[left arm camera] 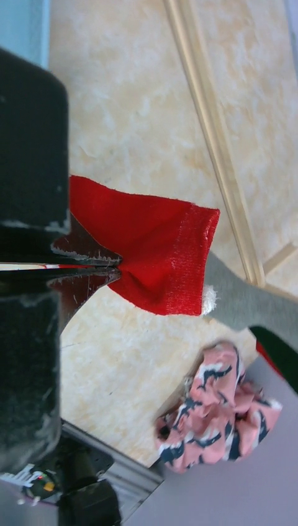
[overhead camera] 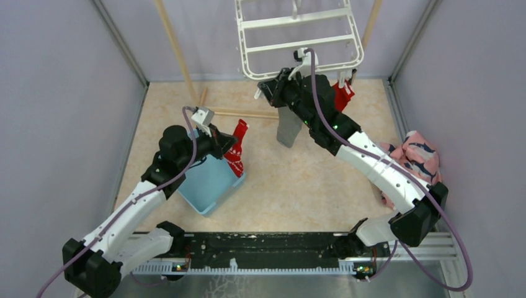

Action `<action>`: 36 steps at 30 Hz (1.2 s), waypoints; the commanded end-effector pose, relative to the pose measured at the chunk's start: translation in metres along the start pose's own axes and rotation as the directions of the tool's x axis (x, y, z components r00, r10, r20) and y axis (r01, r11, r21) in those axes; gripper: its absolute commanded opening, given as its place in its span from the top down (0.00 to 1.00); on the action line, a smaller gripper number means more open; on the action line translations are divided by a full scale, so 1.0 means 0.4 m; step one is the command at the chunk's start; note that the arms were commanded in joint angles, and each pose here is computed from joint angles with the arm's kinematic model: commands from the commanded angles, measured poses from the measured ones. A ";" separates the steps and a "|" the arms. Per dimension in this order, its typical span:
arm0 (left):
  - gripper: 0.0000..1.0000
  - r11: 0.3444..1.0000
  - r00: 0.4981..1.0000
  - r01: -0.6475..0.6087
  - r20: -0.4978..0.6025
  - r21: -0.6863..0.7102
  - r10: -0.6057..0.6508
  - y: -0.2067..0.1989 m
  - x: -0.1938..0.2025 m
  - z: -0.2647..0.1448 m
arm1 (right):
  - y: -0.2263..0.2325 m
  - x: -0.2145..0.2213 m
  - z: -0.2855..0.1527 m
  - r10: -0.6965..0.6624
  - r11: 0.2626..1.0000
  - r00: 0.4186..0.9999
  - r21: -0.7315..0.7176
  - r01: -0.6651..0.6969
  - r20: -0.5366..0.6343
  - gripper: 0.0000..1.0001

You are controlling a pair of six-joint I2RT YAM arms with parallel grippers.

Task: Clip the socks to the hanger
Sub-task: Clamp the sock onto the hanger.

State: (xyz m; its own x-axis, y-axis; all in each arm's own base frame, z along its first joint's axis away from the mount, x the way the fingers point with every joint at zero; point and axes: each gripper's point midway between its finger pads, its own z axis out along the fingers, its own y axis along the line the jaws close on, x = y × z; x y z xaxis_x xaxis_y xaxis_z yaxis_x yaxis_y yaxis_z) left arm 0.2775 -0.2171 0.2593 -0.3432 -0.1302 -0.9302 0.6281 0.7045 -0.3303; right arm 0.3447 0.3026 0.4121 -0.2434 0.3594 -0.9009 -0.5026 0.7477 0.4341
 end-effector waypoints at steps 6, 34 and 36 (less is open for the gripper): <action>1.00 0.950 0.977 -0.185 0.155 0.252 0.149 -0.113 -0.084 -0.002 | 0.027 -0.056 -0.029 0.022 0.999 0.999 -0.038 -0.020 0.050 1.00; 1.00 0.930 0.945 -0.260 0.266 0.261 0.190 -0.138 -0.247 0.094 | 0.024 -0.040 -0.016 0.019 0.999 0.999 -0.034 -0.018 0.029 1.00; 1.00 0.930 0.945 -0.257 0.269 0.261 0.186 -0.137 -0.247 0.100 | 0.027 -0.043 -0.017 0.019 0.999 0.999 -0.038 -0.018 0.033 1.00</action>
State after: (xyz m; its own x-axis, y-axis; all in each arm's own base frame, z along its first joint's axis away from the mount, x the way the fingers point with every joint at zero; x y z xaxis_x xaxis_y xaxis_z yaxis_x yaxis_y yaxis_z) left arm 0.3048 -0.2665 0.3375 -0.0887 -0.1429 -0.9858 0.8372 0.5255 -0.1515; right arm 0.3434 0.3040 0.4118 -0.2480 0.3561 -0.9009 -0.5101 0.7426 0.4339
